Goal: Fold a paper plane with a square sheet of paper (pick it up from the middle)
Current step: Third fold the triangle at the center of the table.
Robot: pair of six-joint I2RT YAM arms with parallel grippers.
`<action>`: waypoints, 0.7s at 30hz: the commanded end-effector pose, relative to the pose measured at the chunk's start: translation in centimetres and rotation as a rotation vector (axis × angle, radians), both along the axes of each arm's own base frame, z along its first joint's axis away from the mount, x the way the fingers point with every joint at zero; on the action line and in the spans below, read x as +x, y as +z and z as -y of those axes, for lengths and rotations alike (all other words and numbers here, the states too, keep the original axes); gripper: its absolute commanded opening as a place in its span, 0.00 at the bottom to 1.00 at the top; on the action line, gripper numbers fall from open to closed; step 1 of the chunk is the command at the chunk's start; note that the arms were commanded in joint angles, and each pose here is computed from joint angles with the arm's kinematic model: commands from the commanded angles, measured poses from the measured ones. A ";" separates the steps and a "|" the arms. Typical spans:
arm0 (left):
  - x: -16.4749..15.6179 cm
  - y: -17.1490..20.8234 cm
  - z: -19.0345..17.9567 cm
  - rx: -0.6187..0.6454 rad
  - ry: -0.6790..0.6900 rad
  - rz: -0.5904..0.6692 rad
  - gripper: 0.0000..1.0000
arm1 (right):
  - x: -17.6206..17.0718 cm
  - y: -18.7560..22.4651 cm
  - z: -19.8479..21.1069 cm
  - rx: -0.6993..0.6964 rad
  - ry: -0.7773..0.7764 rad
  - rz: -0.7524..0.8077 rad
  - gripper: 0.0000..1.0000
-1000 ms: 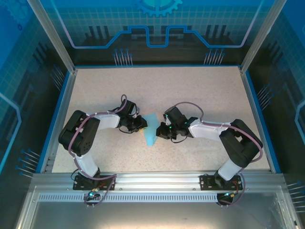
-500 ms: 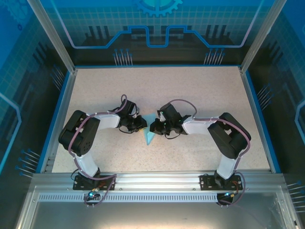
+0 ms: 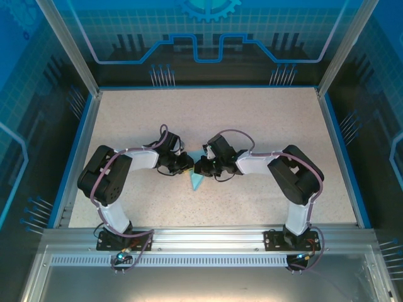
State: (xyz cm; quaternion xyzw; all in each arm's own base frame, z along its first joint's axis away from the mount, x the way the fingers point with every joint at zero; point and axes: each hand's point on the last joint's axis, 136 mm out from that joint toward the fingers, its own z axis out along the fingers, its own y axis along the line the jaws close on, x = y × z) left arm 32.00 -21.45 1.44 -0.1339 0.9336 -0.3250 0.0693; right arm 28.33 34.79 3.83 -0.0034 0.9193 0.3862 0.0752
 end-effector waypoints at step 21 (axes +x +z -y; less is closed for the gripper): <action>1.1 0.1 -2.2 0.132 0.061 0.025 0.20 | -1.3 -1.1 -0.6 -0.053 0.063 -0.023 0.10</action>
